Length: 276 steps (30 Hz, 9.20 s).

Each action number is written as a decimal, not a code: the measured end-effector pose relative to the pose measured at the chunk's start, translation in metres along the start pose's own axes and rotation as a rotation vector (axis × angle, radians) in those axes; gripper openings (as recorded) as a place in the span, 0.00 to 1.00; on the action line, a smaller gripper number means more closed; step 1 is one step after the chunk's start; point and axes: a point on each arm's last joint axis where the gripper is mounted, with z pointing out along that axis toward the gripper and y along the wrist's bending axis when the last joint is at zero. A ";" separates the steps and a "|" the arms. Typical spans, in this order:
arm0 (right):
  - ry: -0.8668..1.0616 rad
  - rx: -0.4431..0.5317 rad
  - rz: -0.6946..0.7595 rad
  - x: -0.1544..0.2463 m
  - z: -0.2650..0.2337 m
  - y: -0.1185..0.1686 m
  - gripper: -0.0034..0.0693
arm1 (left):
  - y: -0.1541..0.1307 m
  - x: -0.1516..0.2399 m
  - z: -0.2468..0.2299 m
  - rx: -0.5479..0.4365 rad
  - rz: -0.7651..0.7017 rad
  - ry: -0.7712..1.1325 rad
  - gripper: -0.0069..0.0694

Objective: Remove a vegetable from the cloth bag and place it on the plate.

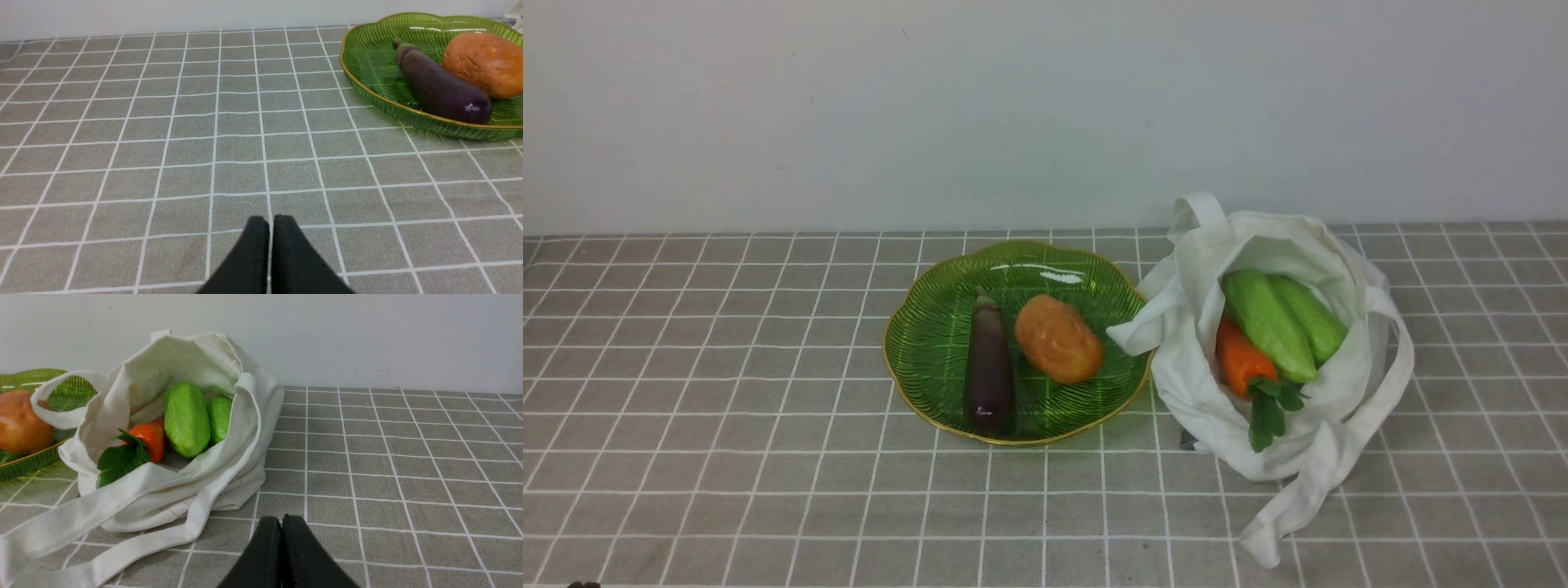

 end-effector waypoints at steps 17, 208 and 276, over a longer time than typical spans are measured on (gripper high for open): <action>0.000 0.000 -0.001 0.000 0.000 0.000 0.03 | 0.000 0.000 0.000 0.000 0.000 0.000 0.08; 0.365 -0.610 -0.266 -0.216 -0.019 0.052 0.03 | 0.000 0.000 0.000 0.000 0.000 0.000 0.08; -0.004 -0.024 -0.035 0.000 0.000 0.001 0.03 | 0.000 0.000 0.000 0.000 0.000 0.000 0.08</action>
